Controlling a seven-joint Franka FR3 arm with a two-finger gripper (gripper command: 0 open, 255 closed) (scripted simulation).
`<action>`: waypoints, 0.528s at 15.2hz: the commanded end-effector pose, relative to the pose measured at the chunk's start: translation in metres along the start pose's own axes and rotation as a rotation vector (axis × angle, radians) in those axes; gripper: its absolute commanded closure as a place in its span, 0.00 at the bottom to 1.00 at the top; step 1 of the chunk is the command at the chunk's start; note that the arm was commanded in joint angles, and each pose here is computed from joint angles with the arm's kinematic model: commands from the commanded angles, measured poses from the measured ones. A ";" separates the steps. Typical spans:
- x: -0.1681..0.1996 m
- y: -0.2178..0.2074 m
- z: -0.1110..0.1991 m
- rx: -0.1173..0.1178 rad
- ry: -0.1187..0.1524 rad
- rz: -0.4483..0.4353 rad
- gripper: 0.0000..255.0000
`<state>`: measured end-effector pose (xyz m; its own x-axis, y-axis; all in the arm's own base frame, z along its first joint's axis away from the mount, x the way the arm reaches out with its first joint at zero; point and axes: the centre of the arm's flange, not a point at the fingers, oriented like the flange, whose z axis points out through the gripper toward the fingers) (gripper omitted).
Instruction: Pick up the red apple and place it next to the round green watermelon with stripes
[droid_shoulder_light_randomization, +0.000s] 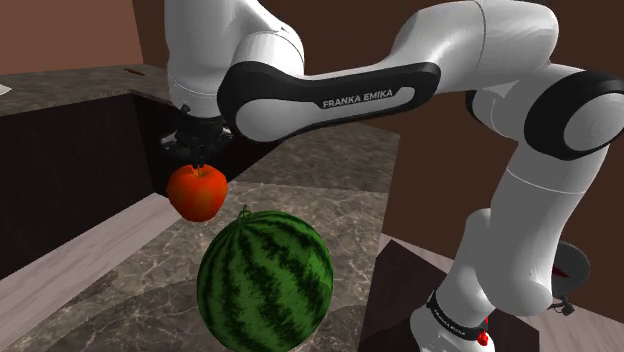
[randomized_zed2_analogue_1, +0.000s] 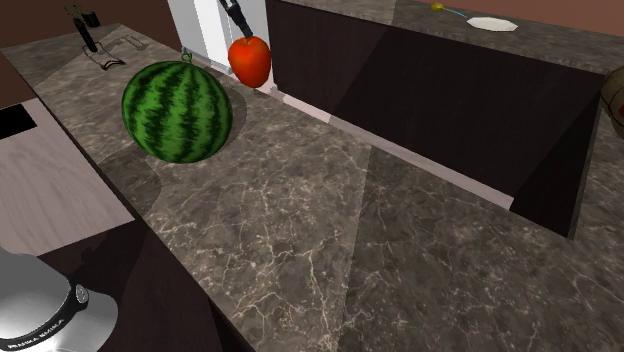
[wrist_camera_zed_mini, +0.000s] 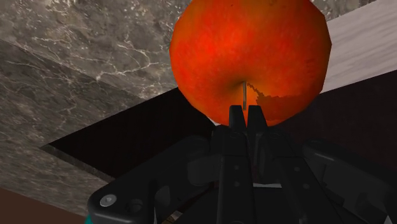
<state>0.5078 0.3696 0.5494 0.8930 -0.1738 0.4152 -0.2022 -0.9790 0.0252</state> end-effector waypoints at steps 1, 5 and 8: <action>-0.005 -0.001 0.010 0.001 0.000 0.000 1.00; -0.014 -0.001 0.029 0.001 0.000 0.000 1.00; -0.020 -0.002 0.043 0.001 0.000 0.000 1.00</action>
<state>0.5078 0.3705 0.5062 0.8931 -0.1737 0.4150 -0.2021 -0.9790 0.0253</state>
